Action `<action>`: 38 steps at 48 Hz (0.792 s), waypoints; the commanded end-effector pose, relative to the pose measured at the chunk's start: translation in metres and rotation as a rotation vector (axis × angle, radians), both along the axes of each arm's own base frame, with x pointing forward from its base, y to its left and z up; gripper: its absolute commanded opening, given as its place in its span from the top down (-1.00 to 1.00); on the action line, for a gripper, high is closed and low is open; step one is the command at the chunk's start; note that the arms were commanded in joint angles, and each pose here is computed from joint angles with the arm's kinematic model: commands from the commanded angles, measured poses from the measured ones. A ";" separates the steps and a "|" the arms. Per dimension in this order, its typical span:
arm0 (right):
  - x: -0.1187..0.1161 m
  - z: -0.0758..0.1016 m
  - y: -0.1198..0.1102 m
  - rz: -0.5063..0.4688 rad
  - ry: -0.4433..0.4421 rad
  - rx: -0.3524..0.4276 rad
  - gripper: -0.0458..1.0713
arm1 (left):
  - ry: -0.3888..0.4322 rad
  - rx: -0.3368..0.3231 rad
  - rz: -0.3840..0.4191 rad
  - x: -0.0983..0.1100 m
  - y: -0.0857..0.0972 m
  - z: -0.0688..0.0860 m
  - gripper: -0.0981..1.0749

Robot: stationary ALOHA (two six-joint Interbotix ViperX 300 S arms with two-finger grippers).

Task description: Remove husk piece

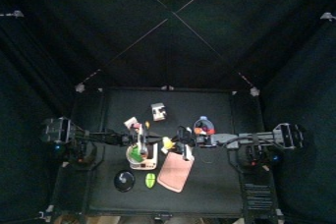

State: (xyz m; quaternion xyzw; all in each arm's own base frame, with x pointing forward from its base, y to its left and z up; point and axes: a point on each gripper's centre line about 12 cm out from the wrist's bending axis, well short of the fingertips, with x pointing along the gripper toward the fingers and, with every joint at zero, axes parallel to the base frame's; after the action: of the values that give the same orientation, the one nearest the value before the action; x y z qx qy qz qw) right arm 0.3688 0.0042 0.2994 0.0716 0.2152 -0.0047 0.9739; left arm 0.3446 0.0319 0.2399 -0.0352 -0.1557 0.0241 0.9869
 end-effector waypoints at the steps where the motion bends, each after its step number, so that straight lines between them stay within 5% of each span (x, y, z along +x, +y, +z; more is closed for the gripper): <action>1: -0.003 0.010 0.003 0.008 -0.025 0.000 0.19 | -0.056 -0.004 0.028 -0.003 0.008 0.012 0.03; 38: -0.004 0.010 0.001 0.004 -0.026 -0.001 0.19 | -0.059 -0.007 0.036 -0.015 0.009 0.011 0.03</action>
State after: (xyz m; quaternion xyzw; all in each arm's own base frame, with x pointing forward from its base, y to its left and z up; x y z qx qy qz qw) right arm 0.3673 0.0071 0.2954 0.0714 0.2237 -0.0013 0.9720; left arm 0.3300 0.0416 0.2428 -0.0380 -0.1698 0.0428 0.9838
